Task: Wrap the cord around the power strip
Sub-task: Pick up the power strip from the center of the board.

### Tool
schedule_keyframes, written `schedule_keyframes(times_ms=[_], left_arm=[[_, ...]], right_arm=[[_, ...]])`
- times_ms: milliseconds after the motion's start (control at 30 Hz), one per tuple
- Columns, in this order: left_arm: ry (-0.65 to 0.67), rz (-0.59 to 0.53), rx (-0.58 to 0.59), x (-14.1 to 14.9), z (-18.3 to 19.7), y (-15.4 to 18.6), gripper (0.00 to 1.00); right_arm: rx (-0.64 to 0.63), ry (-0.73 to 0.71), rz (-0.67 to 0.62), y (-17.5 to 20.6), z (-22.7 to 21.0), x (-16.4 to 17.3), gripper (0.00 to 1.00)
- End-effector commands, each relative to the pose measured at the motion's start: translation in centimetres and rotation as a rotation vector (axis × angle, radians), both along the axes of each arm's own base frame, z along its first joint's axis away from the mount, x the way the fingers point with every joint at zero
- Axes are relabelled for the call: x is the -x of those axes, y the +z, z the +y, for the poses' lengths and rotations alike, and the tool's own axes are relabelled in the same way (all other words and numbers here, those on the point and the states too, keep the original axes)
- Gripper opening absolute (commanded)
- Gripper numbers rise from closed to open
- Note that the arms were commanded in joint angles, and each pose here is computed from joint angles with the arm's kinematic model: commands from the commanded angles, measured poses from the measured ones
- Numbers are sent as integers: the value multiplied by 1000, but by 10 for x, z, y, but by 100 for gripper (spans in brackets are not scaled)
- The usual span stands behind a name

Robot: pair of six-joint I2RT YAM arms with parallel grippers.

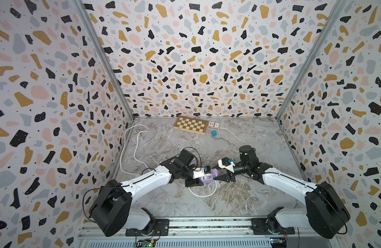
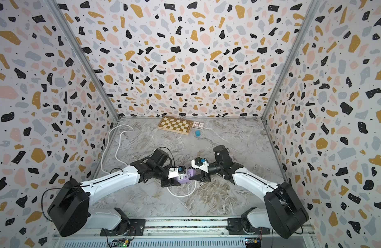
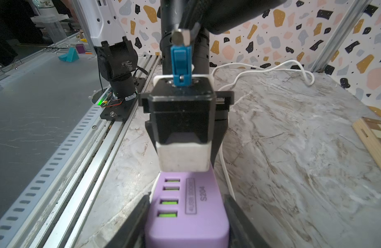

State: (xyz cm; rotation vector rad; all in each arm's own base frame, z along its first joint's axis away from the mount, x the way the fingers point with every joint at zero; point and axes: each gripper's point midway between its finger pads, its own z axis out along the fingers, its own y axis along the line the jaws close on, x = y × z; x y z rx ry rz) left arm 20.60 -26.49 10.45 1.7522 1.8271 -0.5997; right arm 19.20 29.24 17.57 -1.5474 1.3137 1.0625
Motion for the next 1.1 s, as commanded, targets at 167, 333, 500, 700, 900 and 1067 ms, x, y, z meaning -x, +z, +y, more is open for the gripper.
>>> schedule_keyframes(times_ms=[167, 333, 500, 700, 900, 1067], left_arm=[[-29, -10, -36, -1, 1, 55, 4], [-49, -8, -112, 5, 5, 62, 3], [-65, -20, -221, 6, 8, 58, 3], [-56, -32, -235, 2, 5, 59, 4], [-65, -39, -250, 0, 0, 62, 5], [-61, -55, -278, -5, -3, 63, 6]], right_arm=[[59, -63, -66, -6, -9, -5, 68], [45, -62, -58, -2, -6, -8, 86], [17, -68, -74, 6, -3, -13, 88], [-12, -49, -62, 13, 0, -13, 88], [-42, -15, -34, 19, 5, -12, 81], [-57, 28, 10, 20, 11, -10, 73]])
